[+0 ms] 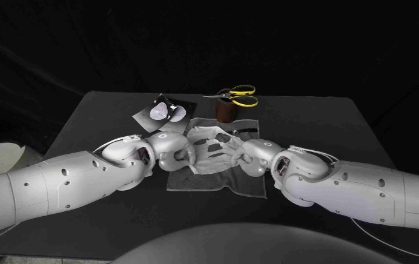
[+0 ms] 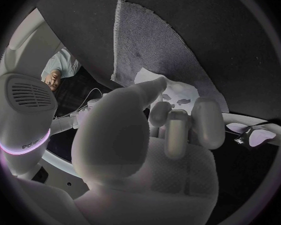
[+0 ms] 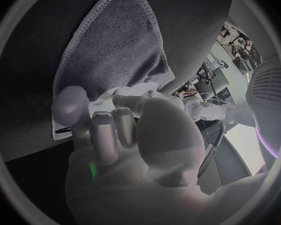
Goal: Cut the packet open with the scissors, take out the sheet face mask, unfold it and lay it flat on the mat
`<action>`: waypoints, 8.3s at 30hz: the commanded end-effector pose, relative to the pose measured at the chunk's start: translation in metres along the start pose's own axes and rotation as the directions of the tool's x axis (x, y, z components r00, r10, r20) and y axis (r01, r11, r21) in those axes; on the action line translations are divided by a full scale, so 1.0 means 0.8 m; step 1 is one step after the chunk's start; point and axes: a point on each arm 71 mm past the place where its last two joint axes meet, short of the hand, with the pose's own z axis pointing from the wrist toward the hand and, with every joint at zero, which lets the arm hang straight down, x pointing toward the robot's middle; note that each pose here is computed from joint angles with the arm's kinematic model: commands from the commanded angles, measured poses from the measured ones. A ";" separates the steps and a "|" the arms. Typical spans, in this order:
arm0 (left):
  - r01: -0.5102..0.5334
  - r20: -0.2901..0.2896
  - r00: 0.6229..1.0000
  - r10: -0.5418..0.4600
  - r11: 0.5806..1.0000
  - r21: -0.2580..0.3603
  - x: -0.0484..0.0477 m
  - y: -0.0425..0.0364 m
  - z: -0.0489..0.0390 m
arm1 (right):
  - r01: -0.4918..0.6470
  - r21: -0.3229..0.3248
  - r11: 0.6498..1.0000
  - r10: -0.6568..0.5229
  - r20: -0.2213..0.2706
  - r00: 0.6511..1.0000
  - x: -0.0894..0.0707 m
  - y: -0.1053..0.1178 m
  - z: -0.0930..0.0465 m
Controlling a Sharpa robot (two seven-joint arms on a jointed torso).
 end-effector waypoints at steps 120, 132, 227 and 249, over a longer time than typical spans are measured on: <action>0.783 0.475 0.587 -0.656 0.609 -0.126 -0.054 0.0385 0.013 | -0.418 0.033 0.908 0.399 0.241 0.885 -0.107 -0.063 0.040; 0.812 0.557 0.537 -0.633 0.567 -0.137 -0.059 0.0567 0.020 | -0.472 -0.063 0.879 0.475 0.198 0.857 -0.114 -0.059 0.011; 0.895 0.472 0.358 -0.805 0.440 0.071 -0.121 0.0599 -0.060 | 0.341 -0.085 0.936 -0.345 -0.038 0.938 -0.242 0.017 0.159; 0.906 0.451 0.360 -0.817 0.421 0.039 -0.121 0.0590 -0.059 | 0.350 -0.043 0.936 -0.352 -0.073 0.933 -0.238 0.008 0.166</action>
